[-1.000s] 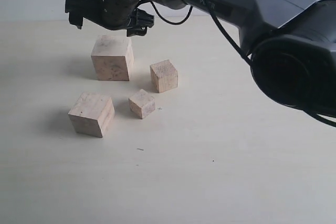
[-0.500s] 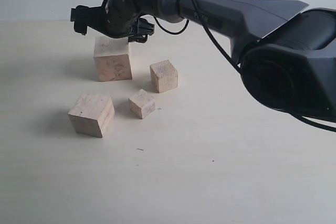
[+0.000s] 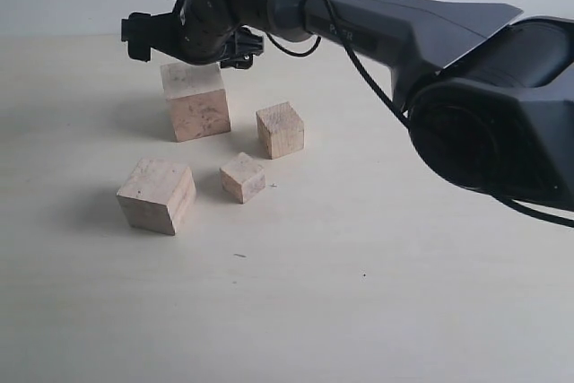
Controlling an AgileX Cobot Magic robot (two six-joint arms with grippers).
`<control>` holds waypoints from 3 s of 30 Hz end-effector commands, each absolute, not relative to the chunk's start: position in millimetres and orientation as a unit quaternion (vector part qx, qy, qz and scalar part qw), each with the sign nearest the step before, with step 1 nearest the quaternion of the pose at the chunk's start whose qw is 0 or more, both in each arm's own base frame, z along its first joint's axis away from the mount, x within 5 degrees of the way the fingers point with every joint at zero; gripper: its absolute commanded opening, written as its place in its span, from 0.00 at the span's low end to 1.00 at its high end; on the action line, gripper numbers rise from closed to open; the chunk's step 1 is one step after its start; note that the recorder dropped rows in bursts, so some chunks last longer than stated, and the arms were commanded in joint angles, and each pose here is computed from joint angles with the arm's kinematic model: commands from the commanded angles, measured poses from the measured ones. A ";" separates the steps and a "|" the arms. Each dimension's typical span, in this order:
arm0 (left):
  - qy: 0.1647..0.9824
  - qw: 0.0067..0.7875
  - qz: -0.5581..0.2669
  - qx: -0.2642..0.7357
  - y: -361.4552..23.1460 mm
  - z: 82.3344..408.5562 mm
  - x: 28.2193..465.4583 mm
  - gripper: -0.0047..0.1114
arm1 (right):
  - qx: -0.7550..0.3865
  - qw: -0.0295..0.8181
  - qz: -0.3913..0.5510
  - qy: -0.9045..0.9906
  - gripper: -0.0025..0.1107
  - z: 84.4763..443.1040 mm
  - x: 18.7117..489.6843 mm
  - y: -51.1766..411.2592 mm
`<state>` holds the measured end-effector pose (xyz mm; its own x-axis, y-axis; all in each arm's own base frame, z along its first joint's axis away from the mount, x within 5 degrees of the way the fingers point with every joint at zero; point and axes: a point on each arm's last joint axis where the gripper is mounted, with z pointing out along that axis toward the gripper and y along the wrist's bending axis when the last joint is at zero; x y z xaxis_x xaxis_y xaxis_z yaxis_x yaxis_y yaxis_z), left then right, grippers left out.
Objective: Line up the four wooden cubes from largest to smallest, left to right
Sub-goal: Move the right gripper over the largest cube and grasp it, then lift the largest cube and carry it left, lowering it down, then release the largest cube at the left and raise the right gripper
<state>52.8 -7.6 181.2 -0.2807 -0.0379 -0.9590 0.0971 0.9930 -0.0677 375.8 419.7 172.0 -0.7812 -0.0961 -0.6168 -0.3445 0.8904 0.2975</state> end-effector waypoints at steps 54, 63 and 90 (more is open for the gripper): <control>0.794 0.605 -0.059 0.021 -8.0 181.4 52.7 0.04 | -0.672 0.241 0.363 0.599 0.02 194.2 272.1 474.0; 0.794 0.605 -0.059 0.021 -8.0 181.4 52.7 0.04 | -0.724 0.212 0.248 0.607 0.02 175.2 288.2 456.2; 0.794 0.605 -0.058 0.022 -8.0 181.4 52.7 0.04 | -0.723 0.175 0.217 0.632 0.02 157.4 319.0 428.7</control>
<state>52.8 -7.6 181.2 -0.2807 -0.0379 -0.9590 0.0971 0.9930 -0.0677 317.4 428.0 156.5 0.0919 -0.8512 -0.5168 -0.9913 -0.1274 0.0335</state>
